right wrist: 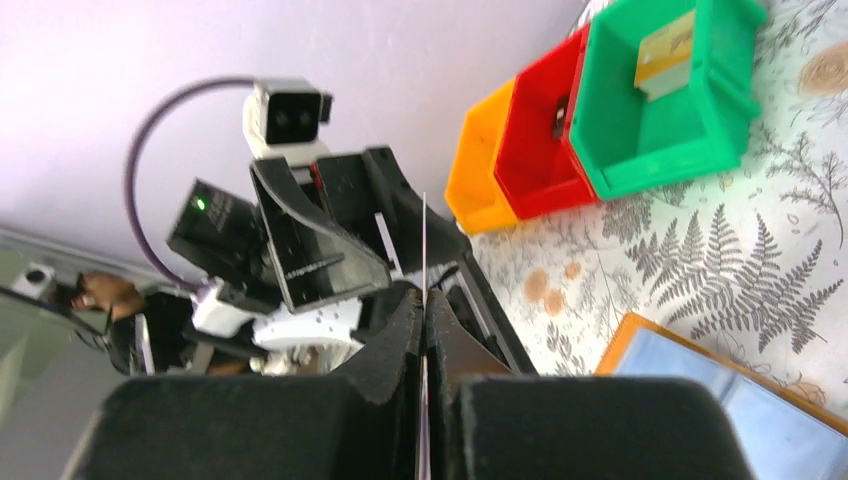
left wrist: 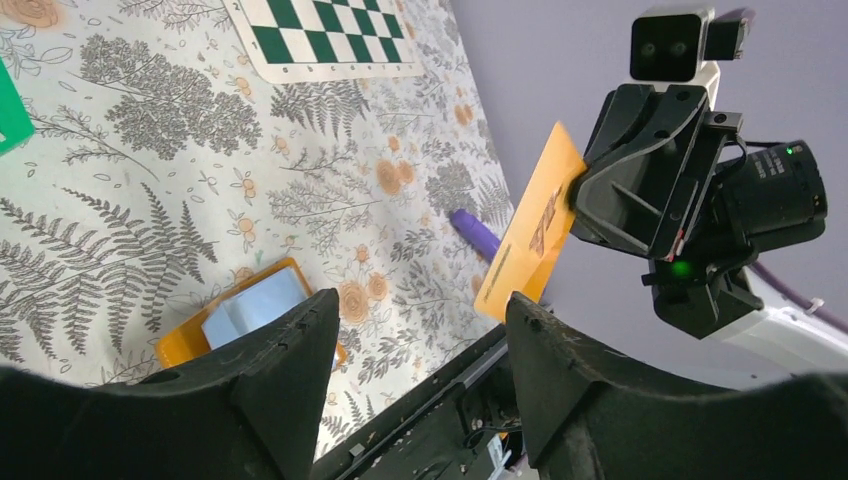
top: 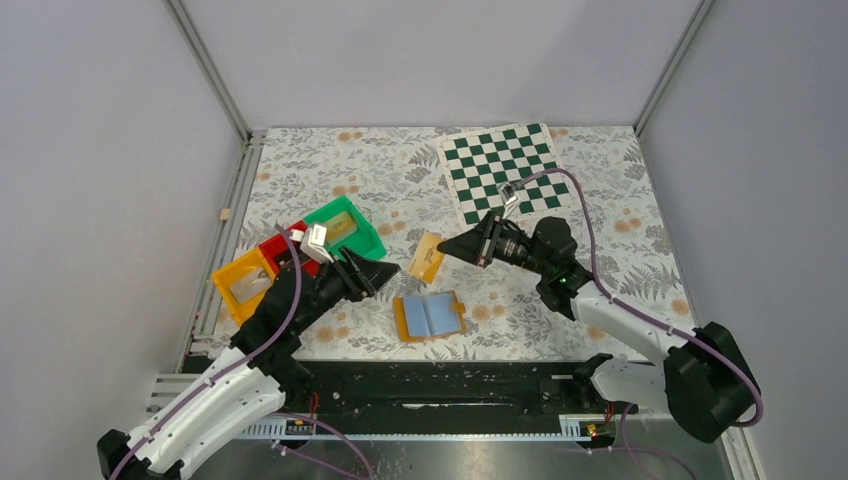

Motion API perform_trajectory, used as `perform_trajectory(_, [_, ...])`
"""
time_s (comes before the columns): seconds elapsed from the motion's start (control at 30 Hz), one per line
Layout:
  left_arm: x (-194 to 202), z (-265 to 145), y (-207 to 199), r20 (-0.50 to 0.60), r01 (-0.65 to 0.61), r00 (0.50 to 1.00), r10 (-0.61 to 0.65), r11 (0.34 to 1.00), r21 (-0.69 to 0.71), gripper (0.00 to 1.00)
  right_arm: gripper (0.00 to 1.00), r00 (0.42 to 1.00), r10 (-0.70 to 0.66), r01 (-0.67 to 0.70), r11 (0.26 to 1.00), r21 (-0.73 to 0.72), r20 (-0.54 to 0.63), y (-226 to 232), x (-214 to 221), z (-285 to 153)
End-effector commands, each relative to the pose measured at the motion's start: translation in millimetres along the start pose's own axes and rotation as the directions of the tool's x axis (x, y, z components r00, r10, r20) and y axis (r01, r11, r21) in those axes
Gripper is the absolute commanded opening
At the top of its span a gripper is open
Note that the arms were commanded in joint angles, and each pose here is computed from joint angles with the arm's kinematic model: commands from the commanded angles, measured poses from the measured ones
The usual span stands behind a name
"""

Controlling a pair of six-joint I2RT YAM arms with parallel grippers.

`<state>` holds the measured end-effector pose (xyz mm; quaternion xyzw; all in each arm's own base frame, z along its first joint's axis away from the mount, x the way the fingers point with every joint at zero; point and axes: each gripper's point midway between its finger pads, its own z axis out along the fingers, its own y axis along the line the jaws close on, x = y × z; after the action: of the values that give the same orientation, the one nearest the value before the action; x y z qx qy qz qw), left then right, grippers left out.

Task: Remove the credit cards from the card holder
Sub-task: Remove the credit card from the card holder.

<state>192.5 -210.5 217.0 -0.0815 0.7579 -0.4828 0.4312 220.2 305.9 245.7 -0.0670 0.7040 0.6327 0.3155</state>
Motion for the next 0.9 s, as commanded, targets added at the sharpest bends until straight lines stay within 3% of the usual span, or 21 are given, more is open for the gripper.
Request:
perform_trajectory(0.0, [-15, -2, -15, 0.060, 0.032, 0.998, -0.035, 0.998, 0.051, 0.63, 0.00, 0.978, 0.105, -0.115, 0.992, 0.047, 0.178, 0, -28, -1])
perform_trajectory(0.2, [-11, 4, -38, 0.026, 0.027, 0.999, -0.032, 0.983, 0.180, 0.64, 0.00, 0.968, 0.124, -0.136, 0.990, 0.044, 0.216, 3, -32, 2])
perform_trajectory(0.37, [-4, 18, -43, -0.037, 0.020, 0.999, -0.013, 0.982, 0.187, 0.63, 0.00, 0.963, 0.141, -0.151, 0.988, 0.027, 0.230, 7, -31, 2])
perform_trajectory(0.67, [-5, 23, -61, -0.048, 0.048, 0.998, -0.036, 0.960, 0.277, 0.58, 0.00, 0.962, 0.174, -0.177, 0.984, -0.007, 0.209, 19, -21, 2])
perform_trajectory(0.87, [-2, 25, -60, -0.055, 0.076, 0.997, -0.062, 0.954, 0.291, 0.38, 0.02, 0.965, 0.181, -0.184, 0.983, 0.002, 0.190, 14, -14, 2])
